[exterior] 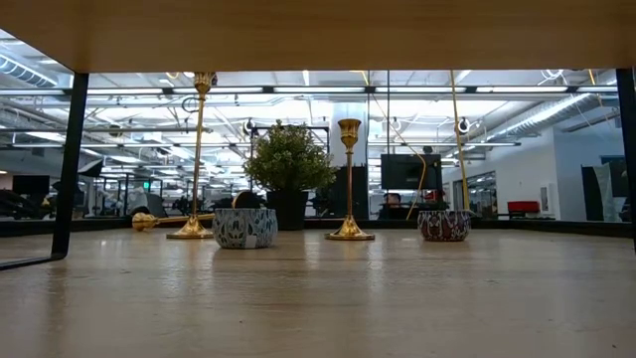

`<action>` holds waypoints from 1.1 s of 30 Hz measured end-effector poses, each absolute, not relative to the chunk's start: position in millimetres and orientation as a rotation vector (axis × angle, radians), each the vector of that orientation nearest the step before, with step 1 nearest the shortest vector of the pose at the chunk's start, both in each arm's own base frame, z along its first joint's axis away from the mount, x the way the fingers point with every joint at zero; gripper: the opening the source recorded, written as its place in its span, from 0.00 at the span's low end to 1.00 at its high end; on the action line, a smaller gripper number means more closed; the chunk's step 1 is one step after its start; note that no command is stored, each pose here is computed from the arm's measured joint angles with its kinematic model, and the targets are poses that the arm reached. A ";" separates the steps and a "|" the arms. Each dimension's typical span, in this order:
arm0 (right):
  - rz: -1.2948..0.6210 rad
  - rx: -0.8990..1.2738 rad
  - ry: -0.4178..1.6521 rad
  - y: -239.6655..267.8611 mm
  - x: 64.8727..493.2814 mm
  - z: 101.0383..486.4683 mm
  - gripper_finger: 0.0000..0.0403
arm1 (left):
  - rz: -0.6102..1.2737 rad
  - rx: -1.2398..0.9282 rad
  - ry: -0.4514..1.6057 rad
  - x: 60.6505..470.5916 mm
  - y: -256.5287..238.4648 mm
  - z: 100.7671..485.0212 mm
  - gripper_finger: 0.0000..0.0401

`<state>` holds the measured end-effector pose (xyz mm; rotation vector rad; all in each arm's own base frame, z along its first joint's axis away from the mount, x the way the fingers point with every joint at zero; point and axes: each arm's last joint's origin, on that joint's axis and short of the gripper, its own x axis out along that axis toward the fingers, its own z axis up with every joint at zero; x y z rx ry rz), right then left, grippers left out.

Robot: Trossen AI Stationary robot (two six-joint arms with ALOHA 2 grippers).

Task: Pick & Place candle stick holders
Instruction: Put the yellow scented candle on the shelf

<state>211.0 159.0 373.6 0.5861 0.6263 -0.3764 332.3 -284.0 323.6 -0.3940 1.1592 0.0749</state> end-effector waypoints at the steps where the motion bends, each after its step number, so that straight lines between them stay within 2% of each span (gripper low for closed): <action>1: -0.377 0.587 0.626 159.0 211.0 373.6 0.00 | 0.085 -0.394 1.140 329.8 -281.1 329.3 0.00; 5: -0.378 0.589 0.626 159.0 211.0 373.6 0.00 | 0.198 -0.397 1.112 311.2 -260.7 353.4 0.00; 9: -0.377 0.589 0.625 159.0 211.0 373.7 0.00 | 0.297 -0.426 1.184 287.2 -242.6 370.6 0.00; 14: -0.377 0.591 0.623 159.1 211.2 373.8 0.00 | 0.257 -0.489 1.265 272.7 -244.3 378.9 0.00; 33: -0.378 0.585 0.614 155.9 215.1 374.6 0.00 | 0.285 -0.482 1.407 261.6 -268.4 336.8 0.00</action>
